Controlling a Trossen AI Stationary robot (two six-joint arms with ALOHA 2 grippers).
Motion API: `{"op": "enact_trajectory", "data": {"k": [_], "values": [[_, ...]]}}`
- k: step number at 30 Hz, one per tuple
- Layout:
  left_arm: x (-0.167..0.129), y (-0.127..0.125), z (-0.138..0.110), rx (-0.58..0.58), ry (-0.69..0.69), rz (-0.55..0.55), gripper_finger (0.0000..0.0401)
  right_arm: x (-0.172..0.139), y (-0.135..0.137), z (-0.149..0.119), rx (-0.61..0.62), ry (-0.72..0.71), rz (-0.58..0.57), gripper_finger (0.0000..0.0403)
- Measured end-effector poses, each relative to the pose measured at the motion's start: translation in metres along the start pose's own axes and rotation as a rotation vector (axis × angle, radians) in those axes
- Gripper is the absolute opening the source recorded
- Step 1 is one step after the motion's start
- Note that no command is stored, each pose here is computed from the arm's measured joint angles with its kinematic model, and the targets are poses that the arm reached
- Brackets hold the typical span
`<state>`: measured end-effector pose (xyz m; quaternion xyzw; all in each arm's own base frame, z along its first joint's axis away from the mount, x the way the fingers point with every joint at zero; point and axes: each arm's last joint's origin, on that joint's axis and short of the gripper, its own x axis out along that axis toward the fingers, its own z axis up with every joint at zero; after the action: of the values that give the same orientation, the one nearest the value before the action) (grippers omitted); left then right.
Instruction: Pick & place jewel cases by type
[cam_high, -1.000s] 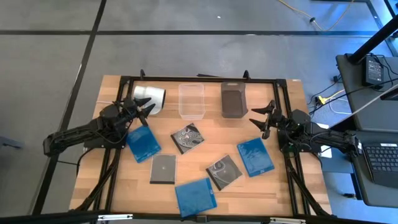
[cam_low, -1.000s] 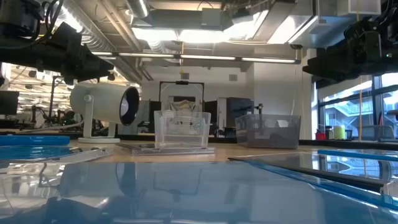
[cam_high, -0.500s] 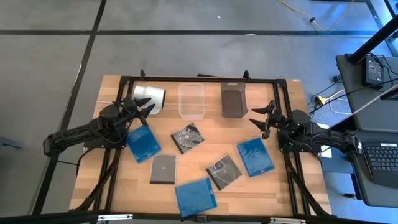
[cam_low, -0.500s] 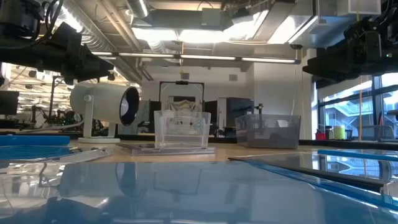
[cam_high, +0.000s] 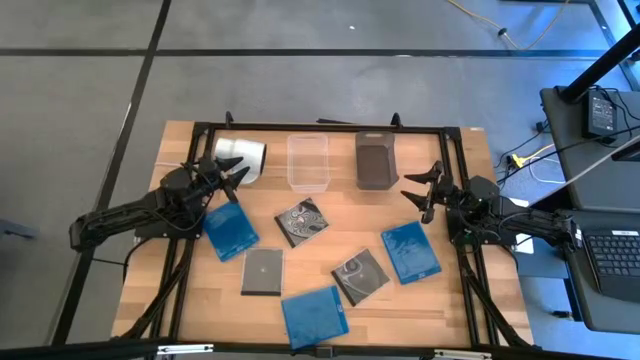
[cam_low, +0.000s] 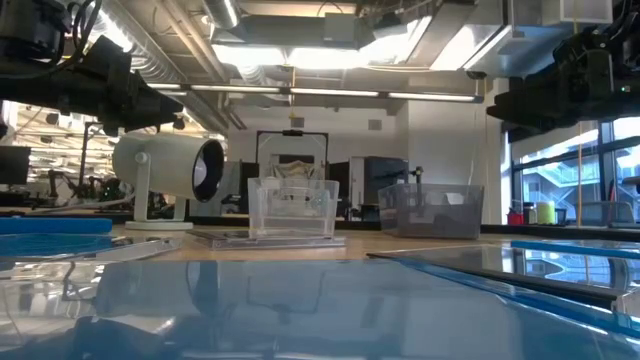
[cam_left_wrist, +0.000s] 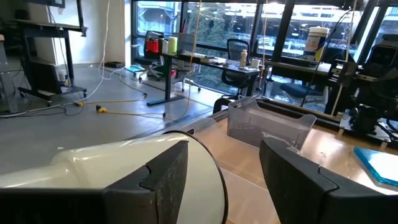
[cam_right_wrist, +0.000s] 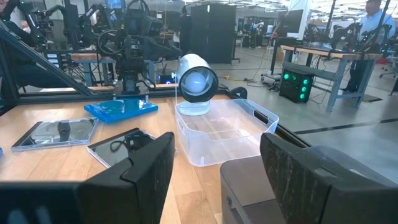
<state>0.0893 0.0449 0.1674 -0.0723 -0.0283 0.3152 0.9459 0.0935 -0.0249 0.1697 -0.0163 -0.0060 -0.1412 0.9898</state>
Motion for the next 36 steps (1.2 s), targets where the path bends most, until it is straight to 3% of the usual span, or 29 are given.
{"op": "enact_trajectory", "data": {"k": [6, 12, 22, 28, 33, 36], "values": [[0.0, 0.0, 0.0, 0.0, 0.0, 0.0, 0.0196, 0.0, 0.0, 0.0003, 0.134, -0.003, 0.0, 0.0242], [0.0, 0.0, -0.0001, 0.0, 0.0, 0.0, 0.0196, -0.0001, -0.0001, 0.0035, 0.125, -0.036, 0.001, 0.0242], [0.0, 0.0, -0.0001, -0.004, 0.0, 0.0, 0.0196, -0.0005, -0.0025, 0.0086, -0.042, -0.086, -0.078, 0.0242], [0.0, 0.0, 0.0, -0.022, -0.001, 0.001, 0.0196, -0.0001, -0.0032, 0.001, -0.053, -0.005, -0.108, 0.0242], [0.0, 0.0012, 0.0006, 0.011, -0.011, 0.04, 0.0196, -0.0001, -0.0032, 0.0013, -0.061, -0.008, -0.108, 0.0242], [0.0, 0.0, 0.0034, 0.003, -0.036, 0.009, 0.0196, -0.0001, -0.0033, 0.0024, -0.121, -0.015, -0.111, 0.0242]]}}
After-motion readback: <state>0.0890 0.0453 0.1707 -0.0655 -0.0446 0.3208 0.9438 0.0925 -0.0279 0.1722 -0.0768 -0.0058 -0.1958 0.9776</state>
